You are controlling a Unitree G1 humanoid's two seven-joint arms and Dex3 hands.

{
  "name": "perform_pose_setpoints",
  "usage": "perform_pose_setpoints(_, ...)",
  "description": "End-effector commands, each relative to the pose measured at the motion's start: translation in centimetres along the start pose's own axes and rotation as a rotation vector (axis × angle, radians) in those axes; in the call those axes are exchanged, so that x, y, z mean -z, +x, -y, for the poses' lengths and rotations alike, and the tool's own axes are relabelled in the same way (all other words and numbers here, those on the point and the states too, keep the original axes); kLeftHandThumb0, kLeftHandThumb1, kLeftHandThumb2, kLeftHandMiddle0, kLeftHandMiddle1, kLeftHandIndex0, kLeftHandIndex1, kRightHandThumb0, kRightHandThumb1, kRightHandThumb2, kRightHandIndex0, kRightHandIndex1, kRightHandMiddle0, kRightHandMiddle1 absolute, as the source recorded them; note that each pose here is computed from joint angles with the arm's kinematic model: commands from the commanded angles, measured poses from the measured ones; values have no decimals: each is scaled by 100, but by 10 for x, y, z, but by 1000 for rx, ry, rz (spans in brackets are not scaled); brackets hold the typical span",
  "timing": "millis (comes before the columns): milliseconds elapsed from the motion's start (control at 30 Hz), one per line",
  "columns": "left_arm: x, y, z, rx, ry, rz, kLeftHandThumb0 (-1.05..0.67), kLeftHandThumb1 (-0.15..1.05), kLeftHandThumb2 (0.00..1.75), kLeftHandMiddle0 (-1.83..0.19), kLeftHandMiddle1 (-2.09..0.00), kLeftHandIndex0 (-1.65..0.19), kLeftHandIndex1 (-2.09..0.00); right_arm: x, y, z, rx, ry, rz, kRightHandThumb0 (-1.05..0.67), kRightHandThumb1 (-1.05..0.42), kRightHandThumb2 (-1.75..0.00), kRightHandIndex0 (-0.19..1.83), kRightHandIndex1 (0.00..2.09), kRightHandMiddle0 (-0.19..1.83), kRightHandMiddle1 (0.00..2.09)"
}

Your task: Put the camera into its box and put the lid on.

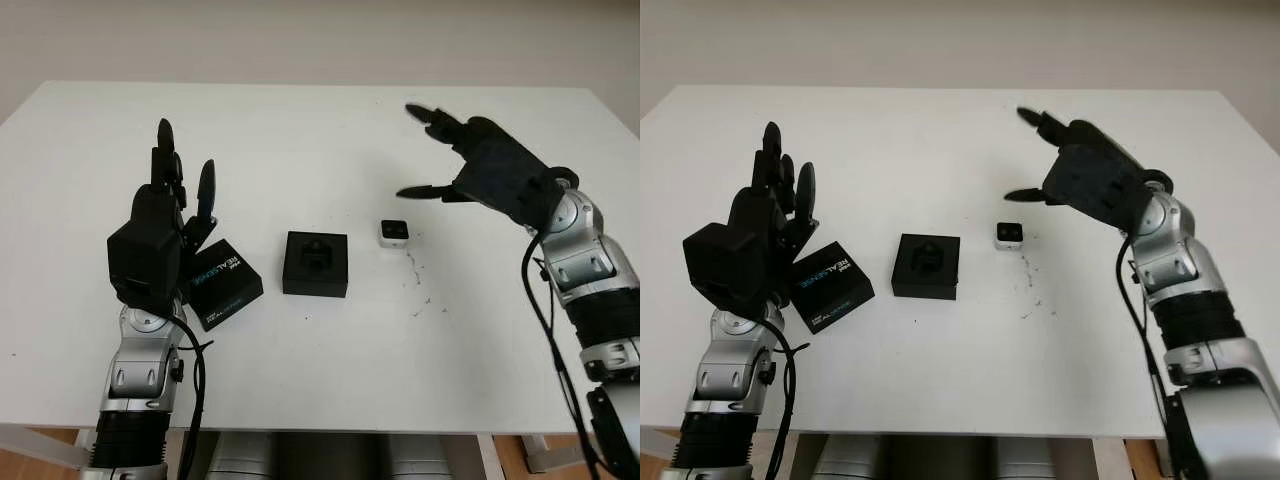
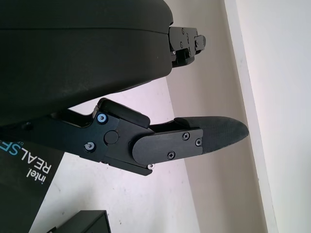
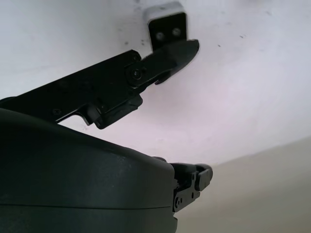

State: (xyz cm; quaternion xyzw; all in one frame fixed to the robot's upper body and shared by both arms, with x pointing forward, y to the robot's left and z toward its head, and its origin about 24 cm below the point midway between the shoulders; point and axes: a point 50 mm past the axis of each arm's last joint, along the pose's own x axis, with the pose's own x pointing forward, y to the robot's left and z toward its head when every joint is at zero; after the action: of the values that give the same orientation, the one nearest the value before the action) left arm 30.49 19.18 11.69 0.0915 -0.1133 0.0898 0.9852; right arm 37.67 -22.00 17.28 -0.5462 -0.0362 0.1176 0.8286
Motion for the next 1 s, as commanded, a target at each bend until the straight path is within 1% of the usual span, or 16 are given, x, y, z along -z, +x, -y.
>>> perform_pose_setpoints(0, -1, 1, 0, 2, 2, 12, -77, 105, 56, 6, -6, 8, -6, -1, 3, 6, -33, -69, -4, -56, -82, -5, 14, 9, 20, 9)
perform_pose_setpoints(100, -2, 2, 1, 6, -2, 15, -76, 105, 56, 6, -5, 8, -6, 2, 5, -2, -84, -105, 2, -55, -80, -4, 15, 8, 22, 9)
perform_pose_setpoints(200, -2, 1, 1, 2, -5, 15, -76, 105, 56, 7, -5, 8, -5, 3, 5, -7, -102, -119, 12, -54, -78, -4, 19, 10, 27, 9)
perform_pose_setpoints(333, -2, 1, 0, 1, -7, 10, -77, 105, 56, 6, -5, 8, -5, 5, 5, -13, -136, -133, 6, -53, -79, -5, 22, 10, 31, 9)
perform_pose_setpoints(467, -2, 2, 1, 5, -14, 11, -77, 105, 55, 7, -5, 9, -5, 6, 5, -23, -176, -149, -5, -50, -81, -6, 21, 9, 31, 8)
perform_pose_setpoints(700, -3, 3, 2, 10, -9, 13, -77, 105, 55, 7, -5, 9, -5, 7, 5, -41, -171, -140, 32, -50, -83, -6, 29, 10, 38, 8)
perform_pose_setpoints(867, -3, 3, 3, 11, -4, 15, -77, 105, 55, 7, -5, 9, -5, 10, 5, -49, -139, -140, 53, -52, -83, -6, 34, 11, 45, 10)
perform_pose_setpoints(967, -2, 3, 3, 10, -6, 12, -77, 105, 55, 7, -5, 8, -5, 11, 5, -53, -111, -172, 73, -52, -83, -5, 40, 13, 52, 14)
